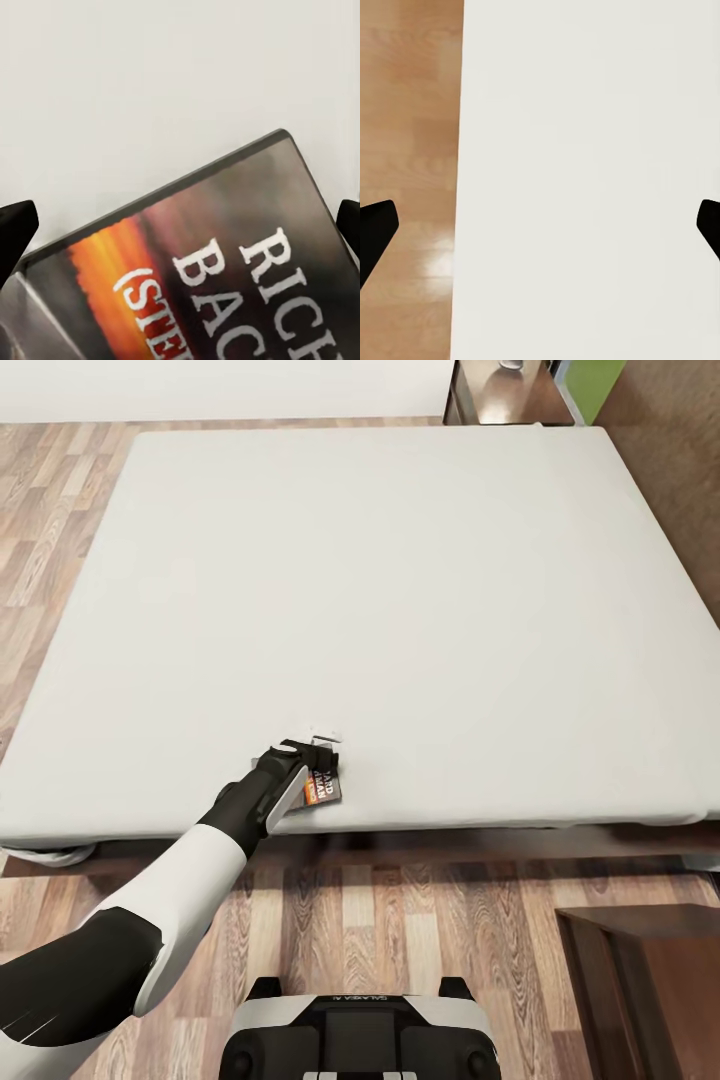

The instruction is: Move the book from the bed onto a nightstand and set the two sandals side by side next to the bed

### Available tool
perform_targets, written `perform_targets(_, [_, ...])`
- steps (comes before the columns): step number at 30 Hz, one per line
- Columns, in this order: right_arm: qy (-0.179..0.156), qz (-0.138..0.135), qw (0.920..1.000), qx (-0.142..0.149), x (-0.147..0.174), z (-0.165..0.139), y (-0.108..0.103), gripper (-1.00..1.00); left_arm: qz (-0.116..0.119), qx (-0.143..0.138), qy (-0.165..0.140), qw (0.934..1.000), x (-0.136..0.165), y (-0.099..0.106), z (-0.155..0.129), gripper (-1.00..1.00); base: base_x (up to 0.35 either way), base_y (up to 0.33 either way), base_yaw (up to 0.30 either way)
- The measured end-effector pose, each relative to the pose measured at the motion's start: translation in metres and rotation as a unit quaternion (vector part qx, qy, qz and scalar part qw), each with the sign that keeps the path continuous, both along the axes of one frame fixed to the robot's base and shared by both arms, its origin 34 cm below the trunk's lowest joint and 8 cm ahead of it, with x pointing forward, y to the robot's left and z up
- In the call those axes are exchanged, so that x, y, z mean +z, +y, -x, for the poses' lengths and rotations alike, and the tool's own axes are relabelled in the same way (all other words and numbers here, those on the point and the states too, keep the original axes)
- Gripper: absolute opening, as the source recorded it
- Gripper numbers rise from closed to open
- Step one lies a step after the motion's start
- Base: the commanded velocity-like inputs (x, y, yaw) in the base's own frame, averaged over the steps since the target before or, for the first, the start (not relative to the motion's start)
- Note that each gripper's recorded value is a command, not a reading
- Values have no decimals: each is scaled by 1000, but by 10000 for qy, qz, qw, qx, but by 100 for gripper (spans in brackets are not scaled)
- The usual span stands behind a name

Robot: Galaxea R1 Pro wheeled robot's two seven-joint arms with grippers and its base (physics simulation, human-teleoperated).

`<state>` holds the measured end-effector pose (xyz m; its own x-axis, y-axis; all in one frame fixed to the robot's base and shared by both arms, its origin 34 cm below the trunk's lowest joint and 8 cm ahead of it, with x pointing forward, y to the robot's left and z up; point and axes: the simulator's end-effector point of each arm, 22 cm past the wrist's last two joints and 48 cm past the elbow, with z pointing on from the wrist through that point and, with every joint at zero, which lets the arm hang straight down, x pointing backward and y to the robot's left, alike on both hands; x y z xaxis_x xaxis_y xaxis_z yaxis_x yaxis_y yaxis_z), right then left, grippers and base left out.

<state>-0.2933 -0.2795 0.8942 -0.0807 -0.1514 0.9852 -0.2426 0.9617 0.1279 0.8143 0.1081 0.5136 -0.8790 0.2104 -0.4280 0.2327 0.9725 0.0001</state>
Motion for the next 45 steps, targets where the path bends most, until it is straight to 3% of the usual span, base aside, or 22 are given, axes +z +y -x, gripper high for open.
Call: perform_targets(45, [1,-4,10000,0,0,0,0,100,0,1,-1,10000,0,0,0,100,-36,12,0])
